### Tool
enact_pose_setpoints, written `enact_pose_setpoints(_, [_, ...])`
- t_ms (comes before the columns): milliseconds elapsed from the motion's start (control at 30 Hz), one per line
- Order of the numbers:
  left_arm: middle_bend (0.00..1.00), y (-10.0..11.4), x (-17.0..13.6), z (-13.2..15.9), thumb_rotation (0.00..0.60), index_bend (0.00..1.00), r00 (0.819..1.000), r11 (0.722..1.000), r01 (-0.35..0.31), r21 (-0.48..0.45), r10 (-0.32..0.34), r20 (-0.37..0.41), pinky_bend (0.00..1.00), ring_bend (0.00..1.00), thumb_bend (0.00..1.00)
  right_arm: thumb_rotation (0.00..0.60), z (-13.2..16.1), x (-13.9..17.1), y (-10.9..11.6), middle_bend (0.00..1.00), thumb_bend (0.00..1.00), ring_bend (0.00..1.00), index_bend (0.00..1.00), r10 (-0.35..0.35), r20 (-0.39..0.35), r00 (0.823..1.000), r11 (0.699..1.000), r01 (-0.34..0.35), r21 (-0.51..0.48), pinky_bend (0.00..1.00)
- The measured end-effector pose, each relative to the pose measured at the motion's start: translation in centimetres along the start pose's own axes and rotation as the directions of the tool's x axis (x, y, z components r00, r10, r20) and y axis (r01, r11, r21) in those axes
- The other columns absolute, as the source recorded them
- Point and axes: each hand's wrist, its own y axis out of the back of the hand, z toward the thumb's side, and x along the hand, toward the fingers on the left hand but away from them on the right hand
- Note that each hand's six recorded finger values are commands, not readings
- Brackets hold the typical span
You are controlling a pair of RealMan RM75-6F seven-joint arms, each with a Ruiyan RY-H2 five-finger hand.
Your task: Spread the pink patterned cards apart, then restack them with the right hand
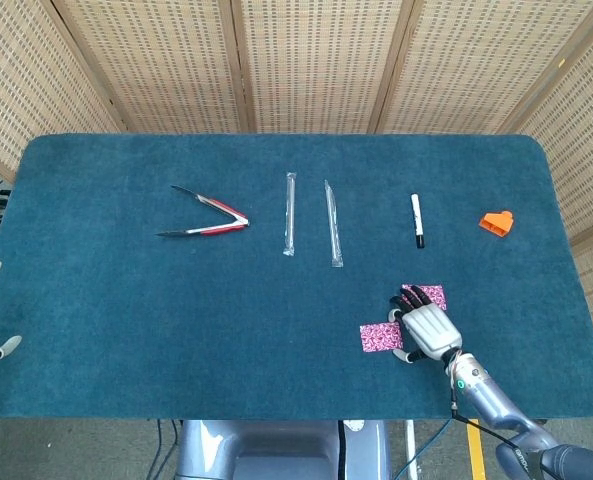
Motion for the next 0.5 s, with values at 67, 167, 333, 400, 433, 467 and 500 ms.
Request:
enact_pose_setpoints(67, [0.00,0.00,-0.01,0.00,0.579,0.04,1.000,1.000,0.000,0.000,0.000,0.000,0.00,0.00,0.06,0.600,-0.02,0.01,-0.04,0.18,0.31,0.00,0.39,0.000,0.000,1.000,1.000,0.000,0.000,0.00])
enact_pose_setpoints(167, [0.00,-0.05,-0.02,-0.01,0.580,0.04,1.000,1.000,0.002,-0.001,-0.002,0.000,0.00,0.00,0.06,0.600,-0.04,0.02,-0.16,0.18,0.31,0.00,0.39,0.000,0.001,1.000,1.000,0.000,-0.001,0.00])
enact_pose_setpoints(333, [0.00,-0.01,0.01,-0.03,0.580,0.04,1.000,1.000,0.000,-0.002,0.000,0.000,0.00,0.00,0.06,0.600,-0.03,-0.05,-0.26,0.18,0.31,0.00,0.39,-0.002,0.001,1.000,1.000,0.002,-0.003,0.00])
enact_pose_setpoints(400, [0.00,0.00,0.00,-0.05,0.579,0.04,1.000,1.000,-0.001,-0.002,0.001,0.000,0.00,0.00,0.06,0.600,-0.03,-0.11,-0.29,0.18,0.31,0.00,0.39,-0.004,0.001,1.000,1.000,0.004,-0.005,0.00])
enact_pose_setpoints(433, [0.00,0.01,-0.01,-0.06,0.580,0.04,1.000,1.000,-0.001,-0.002,0.001,0.000,0.00,0.00,0.06,0.600,-0.02,-0.13,-0.31,0.18,0.31,0.00,0.39,-0.004,0.001,1.000,1.000,0.004,-0.006,0.00])
enact_pose_setpoints(467, [0.00,0.01,-0.01,-0.07,0.580,0.04,1.000,1.000,-0.001,-0.002,0.001,-0.001,0.00,0.00,0.06,0.600,-0.02,-0.15,-0.34,0.18,0.31,0.00,0.39,-0.004,0.002,1.000,1.000,0.004,-0.007,0.00])
enact_pose_setpoints(500, [0.00,0.00,-0.02,-0.09,0.579,0.04,1.000,1.000,-0.001,-0.002,0.001,-0.001,0.00,0.00,0.06,0.600,-0.02,-0.17,-0.37,0.18,0.31,0.00,0.39,-0.004,0.002,1.000,1.000,0.004,-0.008,0.00])
